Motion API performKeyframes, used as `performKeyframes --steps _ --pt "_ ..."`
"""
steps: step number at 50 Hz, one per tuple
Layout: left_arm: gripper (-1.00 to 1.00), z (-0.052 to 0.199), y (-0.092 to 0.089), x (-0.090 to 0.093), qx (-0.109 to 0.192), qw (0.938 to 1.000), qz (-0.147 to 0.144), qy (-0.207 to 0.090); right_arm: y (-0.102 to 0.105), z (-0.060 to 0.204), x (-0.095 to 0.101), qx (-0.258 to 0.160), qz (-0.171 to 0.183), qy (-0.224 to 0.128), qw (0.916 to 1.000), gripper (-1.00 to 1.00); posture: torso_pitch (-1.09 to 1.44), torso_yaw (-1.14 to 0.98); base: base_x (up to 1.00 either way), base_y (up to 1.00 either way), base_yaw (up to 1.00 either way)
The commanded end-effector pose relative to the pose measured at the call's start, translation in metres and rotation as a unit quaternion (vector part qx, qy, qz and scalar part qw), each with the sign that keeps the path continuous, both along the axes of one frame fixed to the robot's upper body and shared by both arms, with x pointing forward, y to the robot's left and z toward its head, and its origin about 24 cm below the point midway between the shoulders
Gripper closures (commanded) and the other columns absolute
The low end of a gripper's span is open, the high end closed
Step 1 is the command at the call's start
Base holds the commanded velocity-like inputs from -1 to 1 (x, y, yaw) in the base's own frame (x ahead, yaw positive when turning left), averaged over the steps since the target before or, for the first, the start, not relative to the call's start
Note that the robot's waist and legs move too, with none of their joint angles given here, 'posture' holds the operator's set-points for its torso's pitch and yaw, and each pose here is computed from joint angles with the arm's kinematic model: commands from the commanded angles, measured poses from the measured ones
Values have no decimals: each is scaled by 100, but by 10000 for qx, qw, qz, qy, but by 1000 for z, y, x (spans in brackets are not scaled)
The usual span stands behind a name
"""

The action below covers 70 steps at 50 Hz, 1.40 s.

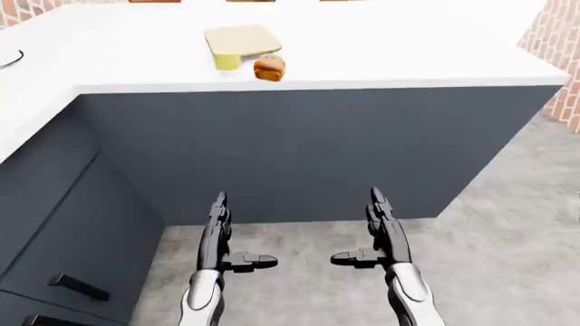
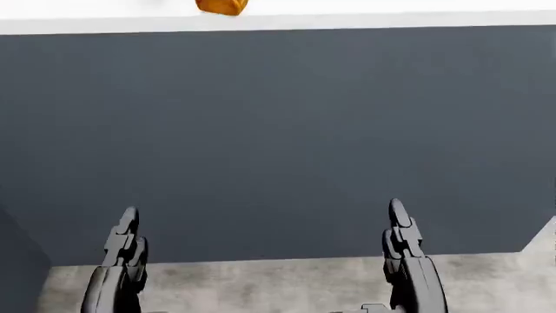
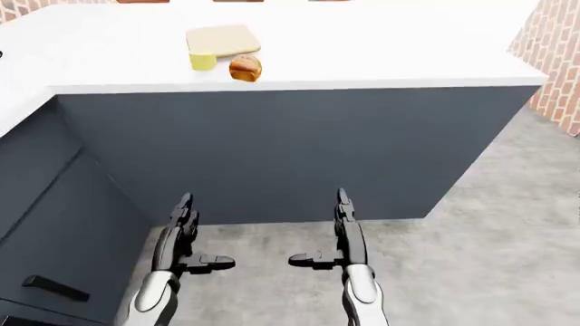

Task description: Place the bread and cheese on the cutting board.

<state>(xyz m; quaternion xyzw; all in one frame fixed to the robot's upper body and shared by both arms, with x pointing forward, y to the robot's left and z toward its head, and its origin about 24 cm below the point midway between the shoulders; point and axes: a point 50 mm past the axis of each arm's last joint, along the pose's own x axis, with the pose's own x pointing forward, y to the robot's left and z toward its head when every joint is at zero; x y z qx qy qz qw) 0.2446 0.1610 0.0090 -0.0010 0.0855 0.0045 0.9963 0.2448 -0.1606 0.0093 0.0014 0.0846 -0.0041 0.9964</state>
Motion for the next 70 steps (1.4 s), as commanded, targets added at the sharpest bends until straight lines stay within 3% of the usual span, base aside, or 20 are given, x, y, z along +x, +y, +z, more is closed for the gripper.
performKeyframes --steps 1,7,10,17,21,29,32,42,47,53,55,59,65,70 --pt "-100 30 -7 12 52 9964 -114 -844 -1 40 11 89 9 -848 9964 -100 0 0 0 0 0" --pt "-100 44 -11 21 33 9952 -214 -957 -2 50 15 -211 24 -943 9953 -100 0 0 0 0 0" --pt "-100 55 -11 26 37 9943 -251 -1038 -1 52 16 -144 66 -1029 9946 -100 0 0 0 0 0" --pt "-100 108 -5 42 395 9881 -320 -1454 -2 103 27 -291 188 -1583 9868 -100 0 0 0 0 0" --pt "-100 131 2 50 545 9848 -263 -1629 1 145 38 -471 309 -1951 9792 -100 0 0 0 0 0" --pt "-100 172 7 59 815 9770 -252 -1952 3 183 55 -526 360 -2314 9708 -100 0 0 0 1 0" --pt "-100 183 11 59 824 9750 -161 -2056 4 185 56 -534 348 -2382 9691 -100 0 0 5 18 0" --pt "-100 193 15 51 892 9719 -132 -2175 6 207 56 -516 363 -2505 9661 -100 0 0 8 23 0" --pt "-100 190 13 51 889 9722 -152 -2160 8 198 56 -455 377 -2534 9656 -100 0 0 8 23 0" --pt "-100 190 13 50 874 9726 -175 -2148 11 211 56 -385 397 -2586 9644 -100 0 0 11 23 0" --pt "-100 192 12 50 879 9723 -189 -2157 11 204 56 -346 406 -2606 9640 -100 0 0 20 16 0" --pt "-100 193 11 51 869 9724 -194 -2157 12 219 54 -316 445 -2658 9625 -100 0 0 28 15 0" --pt "-100 192 8 52 851 9725 -222 -2158 14 208 54 -277 444 -2653 9627 -100 0 0 42 15 0" --pt "-100 192 8 51 864 9723 -232 -2159 15 219 52 -261 489 -2692 9615 -100 0 0 49 16 0"
